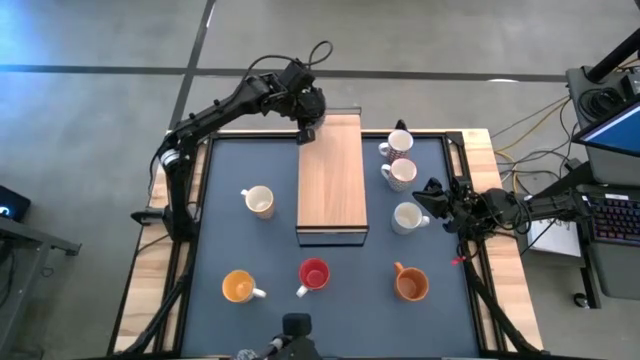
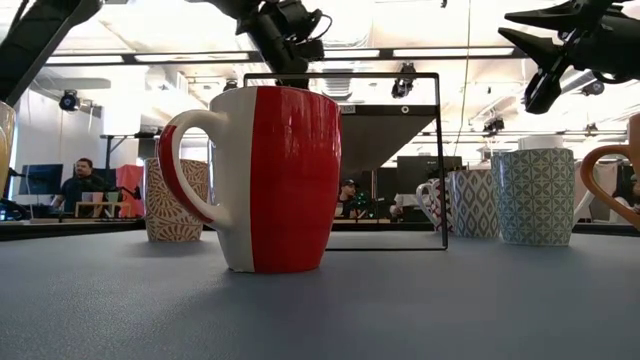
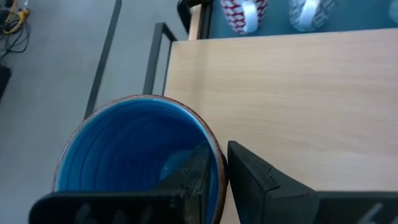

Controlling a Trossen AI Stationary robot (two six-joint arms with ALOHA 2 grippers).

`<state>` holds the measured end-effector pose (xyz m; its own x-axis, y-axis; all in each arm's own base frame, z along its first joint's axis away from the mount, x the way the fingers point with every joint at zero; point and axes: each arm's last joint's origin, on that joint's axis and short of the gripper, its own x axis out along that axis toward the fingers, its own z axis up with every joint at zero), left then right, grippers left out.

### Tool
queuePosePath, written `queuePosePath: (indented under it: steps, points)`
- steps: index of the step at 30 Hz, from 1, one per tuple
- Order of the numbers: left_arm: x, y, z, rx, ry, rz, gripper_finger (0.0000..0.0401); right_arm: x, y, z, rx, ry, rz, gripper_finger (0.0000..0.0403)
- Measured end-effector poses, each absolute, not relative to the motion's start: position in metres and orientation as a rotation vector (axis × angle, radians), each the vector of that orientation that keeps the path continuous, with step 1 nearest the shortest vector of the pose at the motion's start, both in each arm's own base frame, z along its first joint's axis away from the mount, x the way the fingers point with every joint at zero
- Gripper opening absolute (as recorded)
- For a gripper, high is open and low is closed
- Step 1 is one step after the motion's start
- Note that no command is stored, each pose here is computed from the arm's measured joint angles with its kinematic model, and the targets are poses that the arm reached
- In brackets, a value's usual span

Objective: Place coffee mugs
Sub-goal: Put the blue mug on the shelf

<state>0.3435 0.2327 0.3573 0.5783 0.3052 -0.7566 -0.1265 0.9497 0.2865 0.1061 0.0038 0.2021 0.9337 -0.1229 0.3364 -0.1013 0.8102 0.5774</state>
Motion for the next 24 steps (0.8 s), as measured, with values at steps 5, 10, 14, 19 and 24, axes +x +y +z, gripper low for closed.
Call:
queuePosePath:
  steps: [5, 10, 14, 19, 24]
  points:
    - [0.3444, 0.2319, 0.3549, 0.203, 0.916, 0.237, 0.0035, 0.1061, 0.0038, 0.2022, 0.630, -0.373, -0.012, 0.0061]
    - [0.3450, 0.2323, 0.3522, 0.200, 0.914, 0.239, 0.0035, 0.1061, 0.0038, 0.2022, 0.630, -0.373, -0.012, 0.0061]
    - [0.3451, 0.2325, 0.3520, 0.178, 0.910, 0.251, 0.0035, 0.1061, 0.0038, 0.2022, 0.630, -0.373, -0.012, 0.0061]
    - [0.3451, 0.2325, 0.3520, 0.159, 0.905, 0.257, 0.0035, 0.1061, 0.0038, 0.2021, 0.630, -0.372, -0.012, 0.0061]
    - [0.3451, 0.2318, 0.3517, 0.141, 0.900, 0.242, 0.0035, 0.1061, 0.0038, 0.2021, 0.630, -0.372, -0.012, 0.0061]
